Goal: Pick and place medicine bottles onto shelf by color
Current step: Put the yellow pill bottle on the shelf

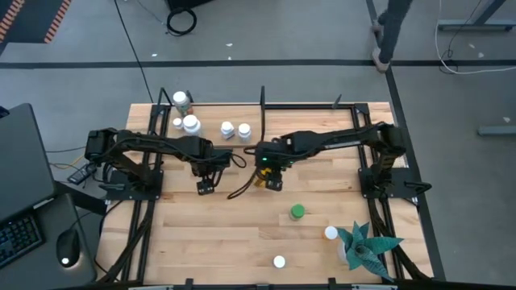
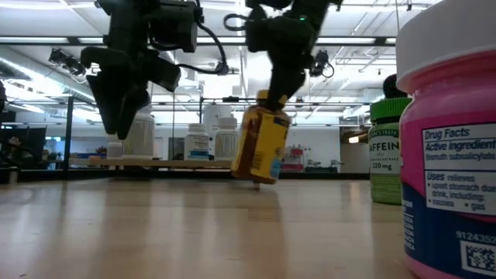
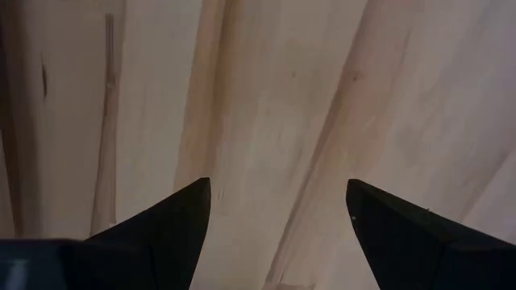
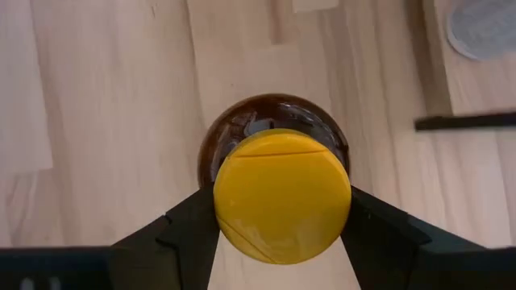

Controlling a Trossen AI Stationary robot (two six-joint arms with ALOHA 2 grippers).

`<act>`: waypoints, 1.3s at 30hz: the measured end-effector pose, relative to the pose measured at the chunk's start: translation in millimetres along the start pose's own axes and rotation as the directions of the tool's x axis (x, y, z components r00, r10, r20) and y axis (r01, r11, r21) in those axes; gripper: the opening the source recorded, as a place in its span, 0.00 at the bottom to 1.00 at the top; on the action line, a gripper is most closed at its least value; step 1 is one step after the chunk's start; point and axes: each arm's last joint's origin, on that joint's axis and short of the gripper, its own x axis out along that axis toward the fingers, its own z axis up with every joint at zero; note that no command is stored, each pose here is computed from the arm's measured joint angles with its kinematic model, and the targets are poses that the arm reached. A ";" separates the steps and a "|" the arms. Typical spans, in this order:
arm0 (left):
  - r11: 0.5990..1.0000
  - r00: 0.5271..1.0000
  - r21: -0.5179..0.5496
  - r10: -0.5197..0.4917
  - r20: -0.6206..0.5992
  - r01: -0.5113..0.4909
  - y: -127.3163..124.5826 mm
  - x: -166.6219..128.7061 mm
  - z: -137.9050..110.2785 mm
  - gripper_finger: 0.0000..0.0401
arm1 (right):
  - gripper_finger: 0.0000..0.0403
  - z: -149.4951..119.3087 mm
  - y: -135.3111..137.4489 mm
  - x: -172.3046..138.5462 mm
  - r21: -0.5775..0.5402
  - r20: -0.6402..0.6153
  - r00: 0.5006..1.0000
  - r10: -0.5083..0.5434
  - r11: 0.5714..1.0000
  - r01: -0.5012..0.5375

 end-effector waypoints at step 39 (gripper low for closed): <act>0.997 0.911 0.053 0.026 0.411 -0.053 -2.1 -70.3 -16.3 0.73 | 0.73 49.6 -32.5 2.3 -0.079 0.112 0.991 0.074 0.995 -0.065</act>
